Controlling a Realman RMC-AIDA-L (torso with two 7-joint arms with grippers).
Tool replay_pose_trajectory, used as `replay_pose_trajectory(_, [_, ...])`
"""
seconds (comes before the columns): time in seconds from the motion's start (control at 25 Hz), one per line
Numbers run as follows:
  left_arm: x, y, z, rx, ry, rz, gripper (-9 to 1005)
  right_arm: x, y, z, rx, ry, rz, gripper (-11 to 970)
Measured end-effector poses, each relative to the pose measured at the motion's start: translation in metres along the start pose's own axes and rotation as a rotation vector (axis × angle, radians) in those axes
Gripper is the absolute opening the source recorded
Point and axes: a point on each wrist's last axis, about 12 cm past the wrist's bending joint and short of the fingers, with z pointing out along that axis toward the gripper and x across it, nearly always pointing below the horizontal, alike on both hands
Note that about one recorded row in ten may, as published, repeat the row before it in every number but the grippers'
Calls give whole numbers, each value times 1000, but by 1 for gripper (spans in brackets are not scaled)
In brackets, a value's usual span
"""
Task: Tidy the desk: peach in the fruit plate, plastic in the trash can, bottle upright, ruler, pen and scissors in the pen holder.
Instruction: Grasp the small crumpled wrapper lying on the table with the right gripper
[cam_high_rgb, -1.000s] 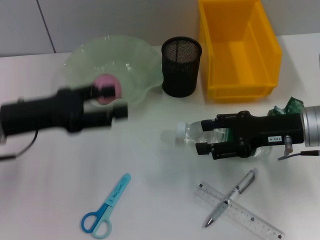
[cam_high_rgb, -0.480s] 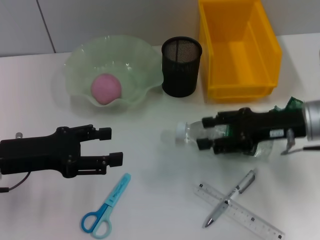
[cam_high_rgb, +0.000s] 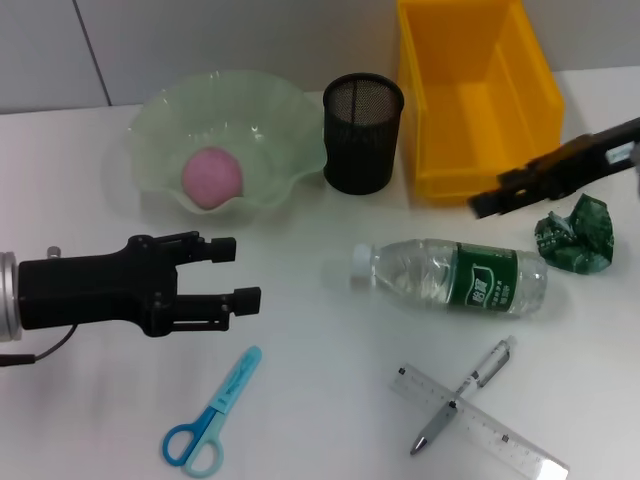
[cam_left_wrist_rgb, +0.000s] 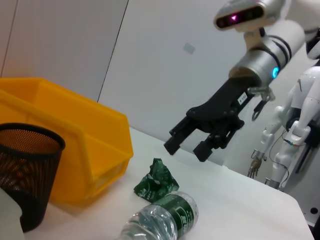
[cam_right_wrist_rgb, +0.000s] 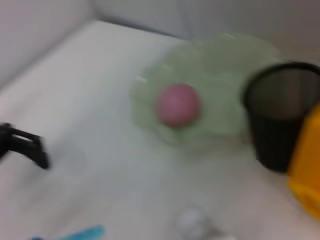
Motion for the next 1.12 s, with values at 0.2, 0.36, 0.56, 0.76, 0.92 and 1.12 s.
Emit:
replay_pose_trajectory(0.2, [-4,2,4,-6,1,7,847,-11,-9,-18,120,173,117,770])
replay_pose_trajectory(0.36, [-5,4,5,-12,1,4,847,-13,-17,-23,230,270,152,770])
replay_pose_trajectory(0.56, [-5,5,5,-21,1,1,847,-15,-27,-29,321,278,157,771])
replay_pose_trajectory(0.76, [-5,5,5,-25,2,1,848,-12,-37,-27,381,292,124,770])
replay_pose_trajectory(0.92, [-5,5,4,-26,2,1,848,-5,-46,-16,400,312,107,764])
replay_pose_trajectory(1.12, [-5,6,3,-29,3,-3,848,4,-53,1,404,323,67,750])
